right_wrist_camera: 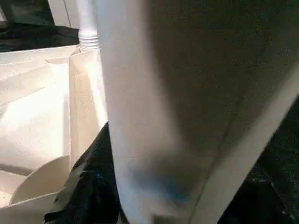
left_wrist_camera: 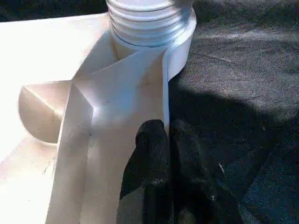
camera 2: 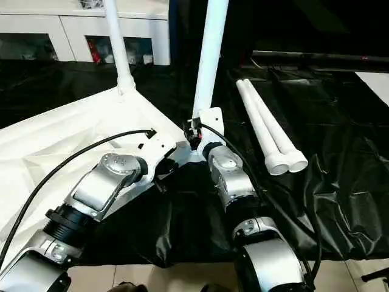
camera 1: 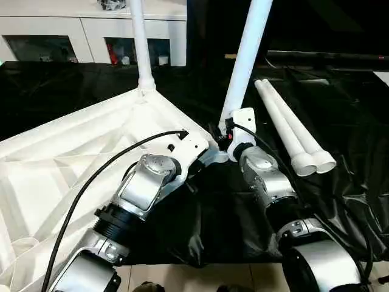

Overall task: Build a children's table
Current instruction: Insert table leg to table base, then rotate leg to tighten

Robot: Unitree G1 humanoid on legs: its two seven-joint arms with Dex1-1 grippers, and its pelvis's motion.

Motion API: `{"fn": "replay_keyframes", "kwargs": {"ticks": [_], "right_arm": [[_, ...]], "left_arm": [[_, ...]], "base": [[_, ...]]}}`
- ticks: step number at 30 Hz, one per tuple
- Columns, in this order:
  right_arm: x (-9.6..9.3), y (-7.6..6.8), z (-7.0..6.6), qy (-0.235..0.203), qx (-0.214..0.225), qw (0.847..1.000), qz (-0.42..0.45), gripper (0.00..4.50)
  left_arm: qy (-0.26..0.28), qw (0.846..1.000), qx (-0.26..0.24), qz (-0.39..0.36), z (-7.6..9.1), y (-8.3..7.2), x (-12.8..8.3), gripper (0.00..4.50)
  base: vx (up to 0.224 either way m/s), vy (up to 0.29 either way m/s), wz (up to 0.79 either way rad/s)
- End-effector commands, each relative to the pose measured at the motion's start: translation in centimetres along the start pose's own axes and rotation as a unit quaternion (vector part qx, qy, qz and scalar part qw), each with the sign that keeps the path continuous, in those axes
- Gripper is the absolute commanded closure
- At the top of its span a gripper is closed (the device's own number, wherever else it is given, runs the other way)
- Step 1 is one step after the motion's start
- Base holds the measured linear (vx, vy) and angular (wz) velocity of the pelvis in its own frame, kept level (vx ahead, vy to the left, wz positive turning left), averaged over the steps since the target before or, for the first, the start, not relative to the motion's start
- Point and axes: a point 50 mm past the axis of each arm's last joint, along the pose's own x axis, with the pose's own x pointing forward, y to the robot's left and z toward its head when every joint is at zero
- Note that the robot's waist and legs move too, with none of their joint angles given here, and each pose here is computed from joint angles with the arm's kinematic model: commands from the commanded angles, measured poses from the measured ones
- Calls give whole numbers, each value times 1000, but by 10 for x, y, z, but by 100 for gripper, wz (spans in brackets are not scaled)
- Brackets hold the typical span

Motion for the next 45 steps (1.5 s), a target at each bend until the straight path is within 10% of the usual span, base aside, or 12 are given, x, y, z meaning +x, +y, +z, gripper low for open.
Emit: {"fn": "replay_keyframes", "kwargs": {"ticks": [1, 16, 31, 45], "right_arm": [[-9, 0, -38, 80, 25, 996, 3, 184], [-13, -4, -4, 30, -24, 991, 127, 56], [-53, -33, 1, 99, -105, 947, 288, 56], [-64, -28, -4, 130, -133, 918, 349, 93]], "left_arm": [[-54, 998, 38, -7, 26, 0, -5, 450], [-72, 992, 70, -75, 15, -3, -15, 450], [-75, 967, 118, -215, -7, -12, -32, 450], [-63, 952, 148, -260, -16, -16, -36, 450]], "base": [[0, 0, 0], [0, 0, 0], [0, 0, 0], [0, 0, 0]]}}
